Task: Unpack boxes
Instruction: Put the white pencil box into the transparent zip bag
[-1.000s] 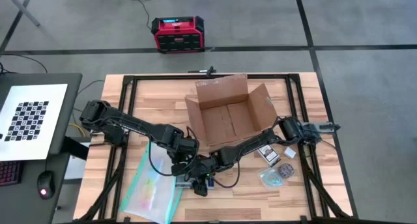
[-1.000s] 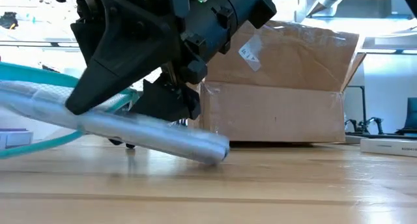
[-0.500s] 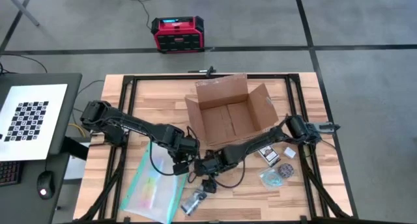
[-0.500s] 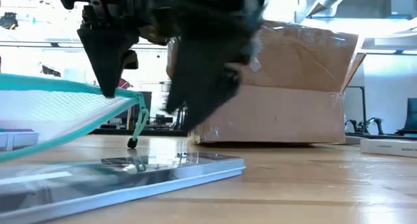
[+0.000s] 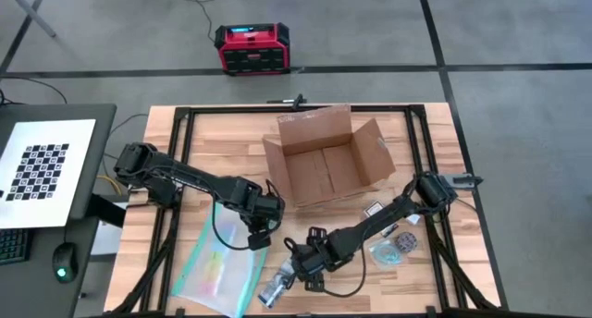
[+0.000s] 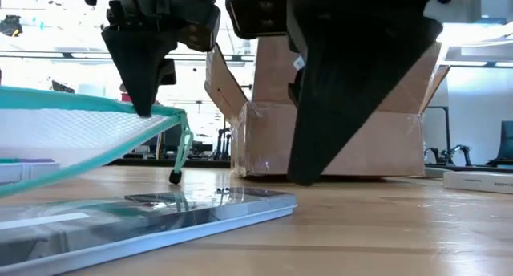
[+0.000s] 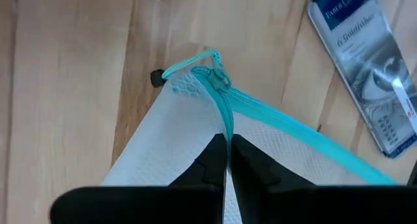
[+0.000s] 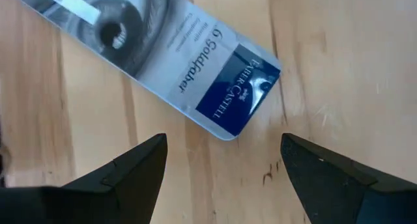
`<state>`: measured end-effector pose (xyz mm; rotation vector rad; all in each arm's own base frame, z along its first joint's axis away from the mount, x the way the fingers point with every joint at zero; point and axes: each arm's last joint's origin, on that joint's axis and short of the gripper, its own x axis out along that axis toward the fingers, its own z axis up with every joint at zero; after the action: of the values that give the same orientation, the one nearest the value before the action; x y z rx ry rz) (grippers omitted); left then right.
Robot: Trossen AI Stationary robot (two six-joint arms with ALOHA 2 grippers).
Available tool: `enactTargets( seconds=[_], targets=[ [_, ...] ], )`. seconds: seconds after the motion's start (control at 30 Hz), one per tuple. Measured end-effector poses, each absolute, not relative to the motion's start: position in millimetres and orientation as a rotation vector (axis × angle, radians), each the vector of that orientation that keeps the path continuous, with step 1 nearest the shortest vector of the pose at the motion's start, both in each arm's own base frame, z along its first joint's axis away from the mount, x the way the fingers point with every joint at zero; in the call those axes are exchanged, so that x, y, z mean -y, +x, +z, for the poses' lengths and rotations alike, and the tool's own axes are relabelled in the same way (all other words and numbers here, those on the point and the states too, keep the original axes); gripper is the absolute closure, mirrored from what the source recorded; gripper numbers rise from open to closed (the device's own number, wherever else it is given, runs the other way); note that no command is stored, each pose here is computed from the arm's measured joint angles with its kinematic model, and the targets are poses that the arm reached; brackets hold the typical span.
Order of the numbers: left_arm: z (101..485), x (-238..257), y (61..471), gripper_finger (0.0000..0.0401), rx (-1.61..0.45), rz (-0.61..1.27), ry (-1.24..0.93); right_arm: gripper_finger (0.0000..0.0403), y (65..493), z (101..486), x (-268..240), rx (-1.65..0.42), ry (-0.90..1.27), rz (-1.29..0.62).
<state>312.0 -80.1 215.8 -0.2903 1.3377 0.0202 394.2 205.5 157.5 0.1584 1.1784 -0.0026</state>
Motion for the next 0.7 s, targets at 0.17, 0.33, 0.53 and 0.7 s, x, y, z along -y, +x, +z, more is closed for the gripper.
enactTargets(
  seconds=[0.17, 0.33, 0.53, 0.7],
  targets=[
    [215.0, 76.8, 309.8, 0.0363, -1.368, 0.010, -0.274, 0.0113, 393.8, 157.1, -205.3, -1.181, 0.136, 0.010],
    [221.5, 68.3, 304.5, 0.0309, -1.455, 0.080, -0.300, 0.0113, 390.5, 157.1, -203.5, -1.211, 0.037, 0.056],
    [247.3, 78.5, 307.9, 0.0284, -1.404, 0.151, -0.369, 0.0113, 389.3, 162.0, -191.8, -1.246, -0.145, 0.167],
    [256.2, 118.6, 299.9, 0.0283, -1.324, 0.267, -0.453, 0.0113, 388.2, 160.6, -184.8, -1.287, -0.268, 0.327]
  ],
)
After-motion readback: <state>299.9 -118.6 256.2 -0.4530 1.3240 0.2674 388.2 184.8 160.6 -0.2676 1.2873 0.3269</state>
